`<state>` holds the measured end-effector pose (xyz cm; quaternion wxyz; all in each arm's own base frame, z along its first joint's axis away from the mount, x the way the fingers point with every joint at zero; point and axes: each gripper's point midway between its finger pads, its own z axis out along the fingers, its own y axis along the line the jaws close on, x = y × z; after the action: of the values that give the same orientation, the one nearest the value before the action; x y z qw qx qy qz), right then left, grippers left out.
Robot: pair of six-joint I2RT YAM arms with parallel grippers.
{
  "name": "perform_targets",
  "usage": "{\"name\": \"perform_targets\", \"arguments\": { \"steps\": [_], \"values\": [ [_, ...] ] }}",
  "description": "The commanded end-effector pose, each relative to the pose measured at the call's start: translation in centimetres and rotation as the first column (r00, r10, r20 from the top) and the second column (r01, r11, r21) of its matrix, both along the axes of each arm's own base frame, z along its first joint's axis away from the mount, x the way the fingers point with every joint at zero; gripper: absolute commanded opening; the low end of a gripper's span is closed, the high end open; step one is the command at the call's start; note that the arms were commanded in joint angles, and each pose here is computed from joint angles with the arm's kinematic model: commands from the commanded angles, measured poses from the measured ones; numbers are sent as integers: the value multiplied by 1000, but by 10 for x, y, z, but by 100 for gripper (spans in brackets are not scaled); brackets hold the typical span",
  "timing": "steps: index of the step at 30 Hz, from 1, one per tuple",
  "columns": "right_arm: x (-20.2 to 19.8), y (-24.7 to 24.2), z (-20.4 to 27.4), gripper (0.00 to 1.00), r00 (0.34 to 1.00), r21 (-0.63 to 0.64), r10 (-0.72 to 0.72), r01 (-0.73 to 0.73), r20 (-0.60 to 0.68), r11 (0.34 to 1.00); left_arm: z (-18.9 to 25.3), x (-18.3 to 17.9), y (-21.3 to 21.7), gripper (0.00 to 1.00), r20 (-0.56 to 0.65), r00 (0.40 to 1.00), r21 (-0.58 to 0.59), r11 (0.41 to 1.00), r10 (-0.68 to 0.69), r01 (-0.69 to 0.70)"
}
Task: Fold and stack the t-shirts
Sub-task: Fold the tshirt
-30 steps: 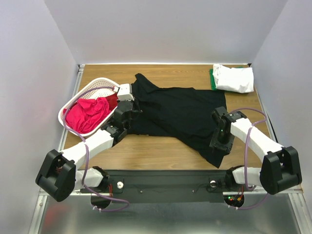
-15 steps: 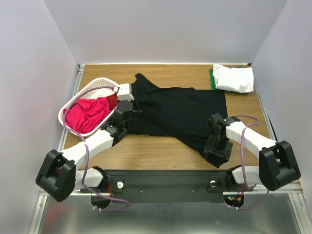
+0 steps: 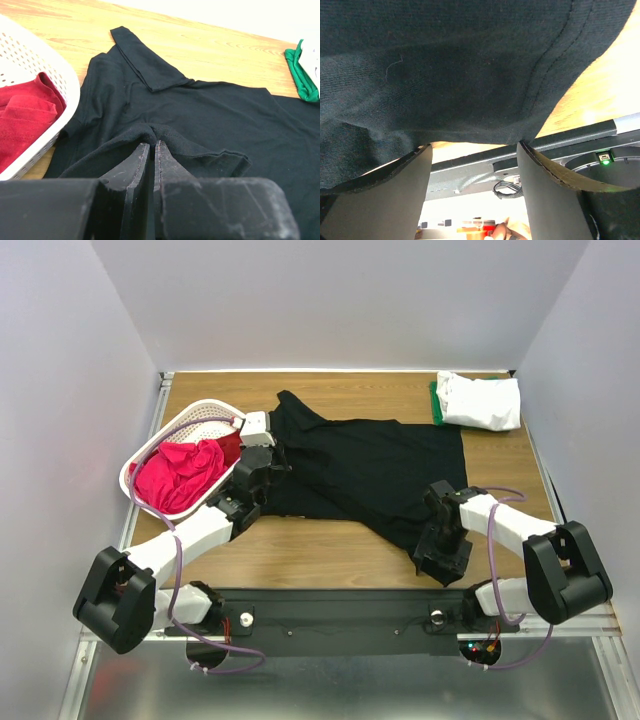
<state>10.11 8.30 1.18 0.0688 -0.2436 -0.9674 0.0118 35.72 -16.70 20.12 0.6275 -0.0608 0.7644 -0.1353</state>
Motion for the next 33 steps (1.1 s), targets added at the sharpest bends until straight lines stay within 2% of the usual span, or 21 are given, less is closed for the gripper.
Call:
{"name": "perform_targets", "arguments": {
  "steps": [1,4,5,7,8,10,16,21,25,33],
  "values": [
    [19,-5,-8,74,996,-50,-7,12,94,999,42,6,1,0,101,995,-69,998,17,-10],
    [23,-7,-9,74,994,-66,-18,26,111,997,41,6,1,0,99,995,-71,997,16,-9],
    [23,-8,-10,70,994,-74,-19,27,111,997,42,5,0,0,100,995,-72,997,13,-6],
    [24,-8,-12,61,993,-72,-19,27,116,997,42,5,0,0,100,995,-72,997,13,-6],
    [21,-9,-15,51,994,-74,-22,30,108,997,41,5,1,0,99,995,-73,997,13,-6],
    [19,-9,-18,40,995,-73,-27,34,99,997,41,4,1,0,100,995,-74,997,13,-6],
    [21,-7,-17,24,993,-61,-14,22,118,998,41,4,1,0,100,995,-74,997,12,-4],
    [22,-4,-15,0,991,-41,-19,24,131,999,43,4,0,0,103,995,-80,997,8,0],
    [29,-3,-10,0,986,-33,-14,19,166,999,44,3,0,0,104,995,-82,997,5,3],
    [70,-3,32,0,945,-53,4,14,326,998,43,2,2,0,103,995,-87,996,8,1]
  ]
}}
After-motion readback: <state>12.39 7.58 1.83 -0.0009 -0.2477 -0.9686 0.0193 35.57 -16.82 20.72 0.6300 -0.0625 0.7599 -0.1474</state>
